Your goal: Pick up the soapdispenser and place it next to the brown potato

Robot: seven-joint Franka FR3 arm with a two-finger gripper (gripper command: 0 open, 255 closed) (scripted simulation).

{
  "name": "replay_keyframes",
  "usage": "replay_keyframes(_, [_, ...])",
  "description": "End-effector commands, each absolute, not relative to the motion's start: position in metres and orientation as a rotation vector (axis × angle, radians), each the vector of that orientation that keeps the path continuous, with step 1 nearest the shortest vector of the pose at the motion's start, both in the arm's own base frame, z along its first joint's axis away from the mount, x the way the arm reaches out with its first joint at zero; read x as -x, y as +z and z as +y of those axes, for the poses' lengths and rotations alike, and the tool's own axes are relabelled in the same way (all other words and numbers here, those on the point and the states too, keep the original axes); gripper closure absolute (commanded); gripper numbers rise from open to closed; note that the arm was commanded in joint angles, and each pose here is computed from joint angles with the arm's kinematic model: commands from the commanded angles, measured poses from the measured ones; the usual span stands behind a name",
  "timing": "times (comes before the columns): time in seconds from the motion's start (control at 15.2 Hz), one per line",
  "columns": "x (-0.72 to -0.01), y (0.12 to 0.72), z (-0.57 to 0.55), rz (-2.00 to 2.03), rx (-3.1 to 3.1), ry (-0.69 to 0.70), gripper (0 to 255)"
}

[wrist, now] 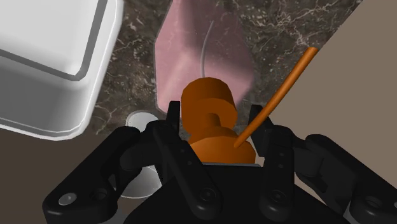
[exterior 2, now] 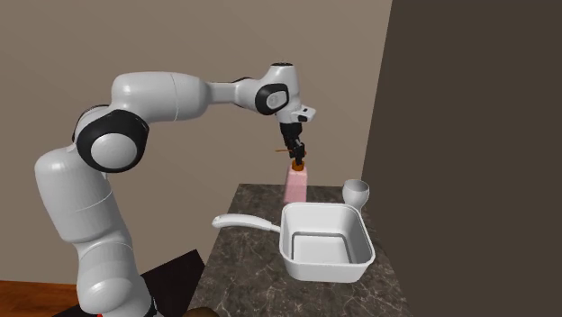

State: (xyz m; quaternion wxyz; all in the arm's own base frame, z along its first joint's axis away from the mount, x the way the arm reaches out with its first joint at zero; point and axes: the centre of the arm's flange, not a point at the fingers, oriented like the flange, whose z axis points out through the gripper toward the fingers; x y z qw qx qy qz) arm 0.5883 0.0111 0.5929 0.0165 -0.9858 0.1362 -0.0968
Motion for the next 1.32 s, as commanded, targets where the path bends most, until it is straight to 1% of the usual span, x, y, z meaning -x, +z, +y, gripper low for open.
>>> replay_keyframes(0.0, [-0.588, 0.604, 0.011, 0.424, 3.065, -0.300, 255])
replay_keyframes(0.66, [-0.588, 0.652, 0.011, 0.424, 3.065, -0.300, 255])
replay_keyframes(1.25, [-0.486, 0.681, -0.043, 0.424, 3.065, -0.300, 255])
